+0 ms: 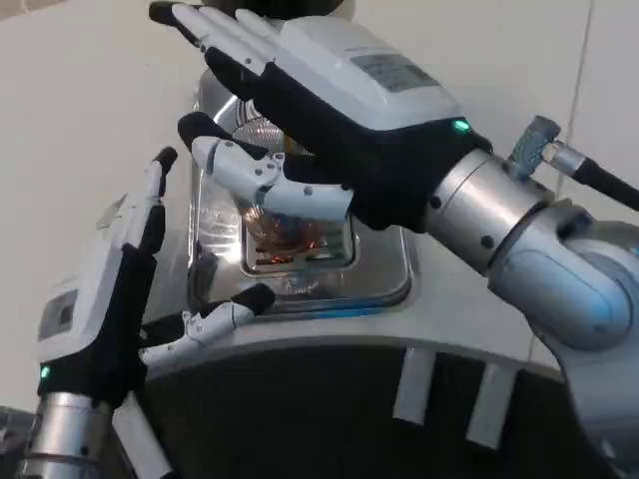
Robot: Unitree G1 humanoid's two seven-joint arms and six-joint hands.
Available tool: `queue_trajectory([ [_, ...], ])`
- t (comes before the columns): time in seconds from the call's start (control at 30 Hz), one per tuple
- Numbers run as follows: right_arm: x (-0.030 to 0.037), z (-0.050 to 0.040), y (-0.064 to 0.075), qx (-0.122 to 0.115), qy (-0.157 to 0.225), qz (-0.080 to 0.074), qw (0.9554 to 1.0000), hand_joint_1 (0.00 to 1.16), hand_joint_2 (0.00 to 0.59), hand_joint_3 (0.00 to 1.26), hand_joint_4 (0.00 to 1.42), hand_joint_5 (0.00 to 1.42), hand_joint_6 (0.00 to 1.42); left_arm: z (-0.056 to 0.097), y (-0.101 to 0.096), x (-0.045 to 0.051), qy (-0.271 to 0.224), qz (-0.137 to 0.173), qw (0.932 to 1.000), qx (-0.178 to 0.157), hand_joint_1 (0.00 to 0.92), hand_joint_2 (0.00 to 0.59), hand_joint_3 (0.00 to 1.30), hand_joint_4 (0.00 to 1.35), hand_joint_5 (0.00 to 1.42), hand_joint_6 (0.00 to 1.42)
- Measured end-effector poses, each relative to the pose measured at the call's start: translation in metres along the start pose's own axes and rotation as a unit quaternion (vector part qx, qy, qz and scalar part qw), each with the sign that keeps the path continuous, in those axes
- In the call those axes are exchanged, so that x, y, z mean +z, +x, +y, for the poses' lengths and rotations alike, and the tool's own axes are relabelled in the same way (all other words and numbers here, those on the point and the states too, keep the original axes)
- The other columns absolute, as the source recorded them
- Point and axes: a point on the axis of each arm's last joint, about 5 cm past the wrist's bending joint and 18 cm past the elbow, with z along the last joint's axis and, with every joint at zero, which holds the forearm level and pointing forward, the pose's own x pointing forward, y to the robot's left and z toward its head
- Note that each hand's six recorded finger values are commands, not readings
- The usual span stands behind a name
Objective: Grasp the cup under the faucet to collect the drink, then remove the cup.
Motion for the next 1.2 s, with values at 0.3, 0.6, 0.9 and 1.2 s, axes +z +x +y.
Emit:
queue_trajectory([
  [0.3, 0.0016, -0.0001, 0.001, 0.000, 0.001, 0.003, 1.0000, 0.00, 0.554, 0.00, 0.00, 0.00, 0.00, -0.003, 0.012, -0.0009, -0.003, -0.002, 0.9999, 0.011, 0.285, 0.039, 0.00, 0.00, 0.06, 0.06],
  [0.6, 0.0015, -0.0003, 0.001, 0.000, 0.001, 0.003, 1.0000, 0.00, 0.554, 0.00, 0.00, 0.00, 0.00, -0.005, 0.015, 0.0007, -0.005, -0.007, 0.9999, 0.008, 0.289, 0.042, 0.00, 0.00, 0.07, 0.07],
  [0.9, -0.0013, 0.0007, -0.003, -0.013, 0.010, 0.011, 0.9998, 0.00, 0.560, 0.00, 0.00, 0.00, 0.00, -0.011, 0.019, 0.0043, -0.013, -0.013, 0.9998, 0.001, 0.291, 0.044, 0.00, 0.00, 0.07, 0.07],
  [1.2, -0.0093, 0.0053, -0.020, -0.075, 0.053, 0.033, 0.9953, 0.00, 0.586, 0.00, 0.00, 0.00, 0.00, -0.014, 0.019, 0.0054, -0.016, -0.013, 0.9998, -0.004, 0.292, 0.047, 0.00, 0.00, 0.08, 0.07],
])
